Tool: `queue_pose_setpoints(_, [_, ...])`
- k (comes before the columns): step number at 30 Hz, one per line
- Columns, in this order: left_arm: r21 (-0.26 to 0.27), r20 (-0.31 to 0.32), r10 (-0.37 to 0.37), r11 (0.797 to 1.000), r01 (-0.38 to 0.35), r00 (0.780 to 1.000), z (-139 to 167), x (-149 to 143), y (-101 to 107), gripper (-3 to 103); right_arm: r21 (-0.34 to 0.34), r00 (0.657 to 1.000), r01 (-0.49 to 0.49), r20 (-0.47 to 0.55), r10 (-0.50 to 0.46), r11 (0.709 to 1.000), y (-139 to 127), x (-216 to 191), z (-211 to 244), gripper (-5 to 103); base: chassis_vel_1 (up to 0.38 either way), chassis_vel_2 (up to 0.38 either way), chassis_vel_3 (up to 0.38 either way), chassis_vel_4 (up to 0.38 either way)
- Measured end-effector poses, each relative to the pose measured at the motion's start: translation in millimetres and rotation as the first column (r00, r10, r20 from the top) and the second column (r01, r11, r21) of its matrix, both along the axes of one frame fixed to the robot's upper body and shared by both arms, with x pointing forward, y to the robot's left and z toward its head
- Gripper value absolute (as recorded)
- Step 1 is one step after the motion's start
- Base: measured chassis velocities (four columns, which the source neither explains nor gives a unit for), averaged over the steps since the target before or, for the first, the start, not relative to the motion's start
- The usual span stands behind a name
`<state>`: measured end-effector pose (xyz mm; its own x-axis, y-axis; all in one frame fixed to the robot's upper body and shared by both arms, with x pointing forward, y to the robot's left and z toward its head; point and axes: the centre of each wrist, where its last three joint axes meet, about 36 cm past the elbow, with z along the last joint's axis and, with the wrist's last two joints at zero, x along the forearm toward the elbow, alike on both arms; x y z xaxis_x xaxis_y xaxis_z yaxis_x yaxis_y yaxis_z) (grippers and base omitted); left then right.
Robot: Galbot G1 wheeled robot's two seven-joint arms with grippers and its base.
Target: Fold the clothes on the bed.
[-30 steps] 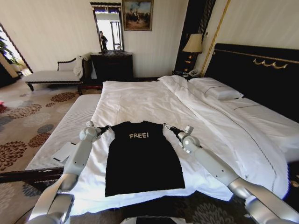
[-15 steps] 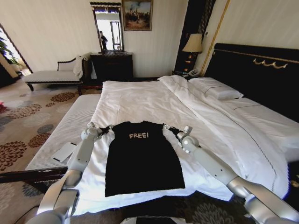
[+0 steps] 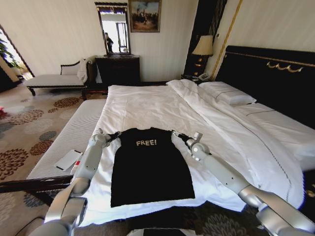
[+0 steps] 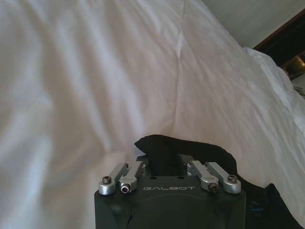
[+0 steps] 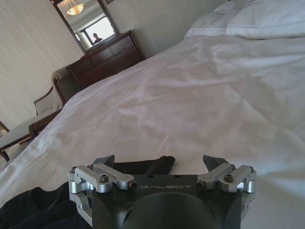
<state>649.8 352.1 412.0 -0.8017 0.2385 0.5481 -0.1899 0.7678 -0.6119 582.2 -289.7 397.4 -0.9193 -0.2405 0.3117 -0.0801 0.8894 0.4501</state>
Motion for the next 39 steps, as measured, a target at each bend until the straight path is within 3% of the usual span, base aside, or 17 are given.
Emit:
queue_pose_setpoints(1, [0.002,0.003,-0.001,1.0,0.001,1.0,-0.1,0.0,0.1,32,0.0,1.0,0.0,0.0,0.0,1.0,0.0,0.0,-0.3,100,0.0,0.0,0.0,0.0])
queue_pose_setpoints(2, [0.008,0.009,-0.001,1.0,0.001,1.0,0.2,-0.2,1.3,22,-0.001,1.0,0.001,-0.001,-0.001,1.0,-0.1,0.1,-0.9,100,0.0,0.0,0.0,0.0])
queue_pose_setpoints(5, [0.024,0.018,0.0,1.0,-0.001,1.0,1.1,-0.9,5.5,16,-0.003,1.0,0.0,-0.003,0.0,1.0,0.5,0.1,-1.9,100,0.0,0.0,0.0,0.0])
queue_pose_setpoints(9, [0.058,0.032,0.015,0.998,-0.017,0.999,6.9,-2.5,20.9,1,-0.003,1.0,0.003,-0.005,-0.003,1.0,2.9,5.8,-3.0,100,0.0,0.0,0.0,0.0])
queue_pose_setpoints(21, [0.12,0.076,-0.003,0.993,-0.006,0.997,30.0,13.5,25.7,1,-0.015,1.0,0.013,-0.019,-0.014,1.0,12.5,61.8,-6.0,100,0.0,0.0,0.0,0.0])
queue_pose_setpoints(25, [0.146,0.074,-0.023,0.989,0.012,0.997,33.3,19.5,17.8,1,0.0,0.998,-0.061,-0.013,0.061,0.998,46.5,93.6,0.6,100,0.0,0.0,0.0,0.0])
queue_pose_setpoints(30, [0.157,0.069,-0.038,0.987,0.027,0.997,28.4,17.1,11.0,1,-0.002,0.992,-0.124,-0.026,0.124,0.992,69.8,111.2,-5.7,100,0.0,0.0,0.0,0.0])
queue_pose_setpoints(39, [0.166,0.063,-0.04,0.986,0.029,0.997,23.0,11.1,11.8,1,-0.022,0.967,-0.182,-0.184,0.175,0.983,83.7,124.0,-10.4,100,0.0,0.0,0.0,0.0])
